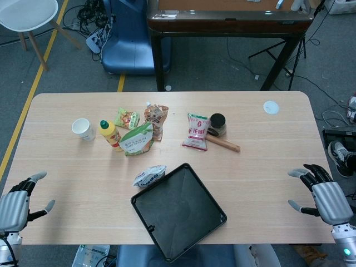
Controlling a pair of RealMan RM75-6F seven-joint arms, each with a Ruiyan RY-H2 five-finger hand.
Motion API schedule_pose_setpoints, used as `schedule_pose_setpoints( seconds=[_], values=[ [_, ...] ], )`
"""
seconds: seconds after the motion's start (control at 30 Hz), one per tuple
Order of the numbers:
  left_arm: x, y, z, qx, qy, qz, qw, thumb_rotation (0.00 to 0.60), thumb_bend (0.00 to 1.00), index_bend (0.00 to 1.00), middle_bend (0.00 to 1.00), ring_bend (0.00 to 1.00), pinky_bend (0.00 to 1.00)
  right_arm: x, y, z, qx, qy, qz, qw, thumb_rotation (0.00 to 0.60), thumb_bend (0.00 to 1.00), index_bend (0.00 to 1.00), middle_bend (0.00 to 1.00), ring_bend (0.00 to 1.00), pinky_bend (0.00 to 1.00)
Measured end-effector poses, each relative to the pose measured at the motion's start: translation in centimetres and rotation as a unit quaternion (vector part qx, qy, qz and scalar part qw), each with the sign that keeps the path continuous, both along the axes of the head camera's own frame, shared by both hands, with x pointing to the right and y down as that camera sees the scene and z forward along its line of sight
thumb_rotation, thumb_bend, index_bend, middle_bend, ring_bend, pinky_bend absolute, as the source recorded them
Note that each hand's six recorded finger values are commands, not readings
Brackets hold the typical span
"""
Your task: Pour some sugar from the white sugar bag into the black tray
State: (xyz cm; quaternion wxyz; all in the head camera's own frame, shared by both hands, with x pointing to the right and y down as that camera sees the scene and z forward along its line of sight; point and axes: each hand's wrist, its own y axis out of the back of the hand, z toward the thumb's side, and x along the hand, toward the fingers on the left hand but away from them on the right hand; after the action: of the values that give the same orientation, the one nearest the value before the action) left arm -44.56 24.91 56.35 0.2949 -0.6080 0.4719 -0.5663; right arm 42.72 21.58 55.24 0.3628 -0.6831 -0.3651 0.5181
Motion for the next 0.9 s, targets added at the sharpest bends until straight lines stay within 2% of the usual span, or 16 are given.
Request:
schedule_pose_setpoints(
  seconds=[0.43, 0.63, 0.9],
  values=[
    [0.1, -0.1, 0.1, 0.001, 0.012, -0.002, 0.9999, 0.6, 0.19, 0.22, 0.26, 0.29, 0.31, -0.4, -0.5, -0.8, 0.018, -0.004, -0.005, 0.9998, 0.6, 0.16, 0.29, 0.29, 0.15, 0.12],
    [1.1, -1.0, 1.0, -0.003, 0.049, 0.008, 0.9988, 0.6, 0.19, 0.21, 0.26, 0.29, 0.31, -0.5, -1.5, -1.4, 0.031, 0.0, -0.001, 0.9995, 0.6, 0.16, 0.29, 0.29, 0.15, 0.12],
    [3.4, -3.2, 3.9, -0.043, 0.12, 0.034, 0.9913, 0.6, 0.18, 0.11, 0.22, 0.27, 0.31, -0.4, -2.8, -2.9, 0.055, 0.014, -0.007, 0.9984, 0.6, 0.16, 0.29, 0.29, 0.15, 0.12]
  ],
)
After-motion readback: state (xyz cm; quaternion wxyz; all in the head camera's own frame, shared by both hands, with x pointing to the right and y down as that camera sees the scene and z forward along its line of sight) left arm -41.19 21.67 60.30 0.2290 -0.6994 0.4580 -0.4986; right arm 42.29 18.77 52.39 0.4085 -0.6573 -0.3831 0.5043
